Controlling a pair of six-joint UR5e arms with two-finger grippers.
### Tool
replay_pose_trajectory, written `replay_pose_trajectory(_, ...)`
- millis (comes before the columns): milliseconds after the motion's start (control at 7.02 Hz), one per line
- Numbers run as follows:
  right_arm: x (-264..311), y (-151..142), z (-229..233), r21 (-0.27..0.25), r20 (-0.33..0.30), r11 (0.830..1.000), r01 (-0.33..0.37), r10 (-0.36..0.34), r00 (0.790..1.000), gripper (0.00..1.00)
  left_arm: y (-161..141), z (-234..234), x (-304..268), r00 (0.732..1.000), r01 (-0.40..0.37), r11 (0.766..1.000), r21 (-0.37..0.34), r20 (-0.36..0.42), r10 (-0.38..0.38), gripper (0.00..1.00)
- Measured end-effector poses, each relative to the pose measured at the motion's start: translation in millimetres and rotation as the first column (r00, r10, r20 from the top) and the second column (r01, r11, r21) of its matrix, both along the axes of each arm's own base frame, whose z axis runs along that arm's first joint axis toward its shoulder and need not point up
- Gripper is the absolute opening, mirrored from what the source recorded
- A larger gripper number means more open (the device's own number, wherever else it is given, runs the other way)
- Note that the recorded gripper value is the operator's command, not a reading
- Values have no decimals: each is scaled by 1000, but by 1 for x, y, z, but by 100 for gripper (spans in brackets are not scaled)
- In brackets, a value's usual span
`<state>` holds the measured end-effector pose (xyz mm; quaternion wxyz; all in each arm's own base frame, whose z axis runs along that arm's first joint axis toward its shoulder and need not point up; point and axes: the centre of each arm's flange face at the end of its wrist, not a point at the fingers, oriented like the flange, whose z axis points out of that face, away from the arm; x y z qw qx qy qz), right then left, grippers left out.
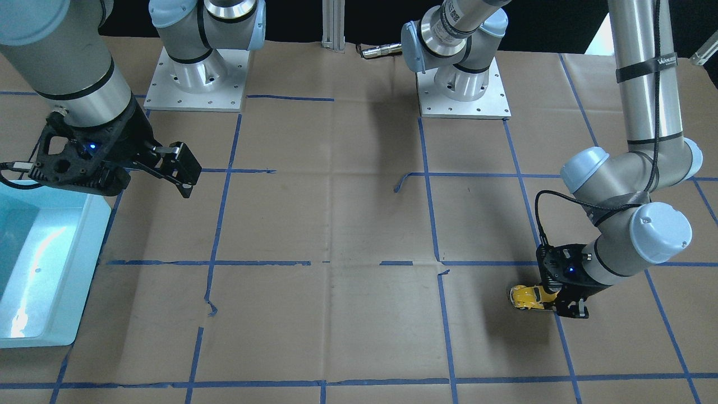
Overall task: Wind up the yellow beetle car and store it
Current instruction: 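Keep dragging the car backward, away from the blue bin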
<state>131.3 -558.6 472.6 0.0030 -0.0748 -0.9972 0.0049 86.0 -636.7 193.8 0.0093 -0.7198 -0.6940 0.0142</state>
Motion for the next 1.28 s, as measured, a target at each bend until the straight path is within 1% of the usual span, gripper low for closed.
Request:
replay_pose_trajectory(285,0,0,0,-1,0,1000,2,-2,1000,100,-1,-1,1,1000,0,1000,1,0,0,0)
replay_pose_trajectory(854,0,0,0,0,0,1000,3,-3,1000,100,1,-2,23,999,-33,999,0,-6,33,0)
replay_pose_trajectory(1281,0,0,1,-2,1,1000,3,-3,1000,100,1,-1,26,999,-37,999,-1,-4,37,0)
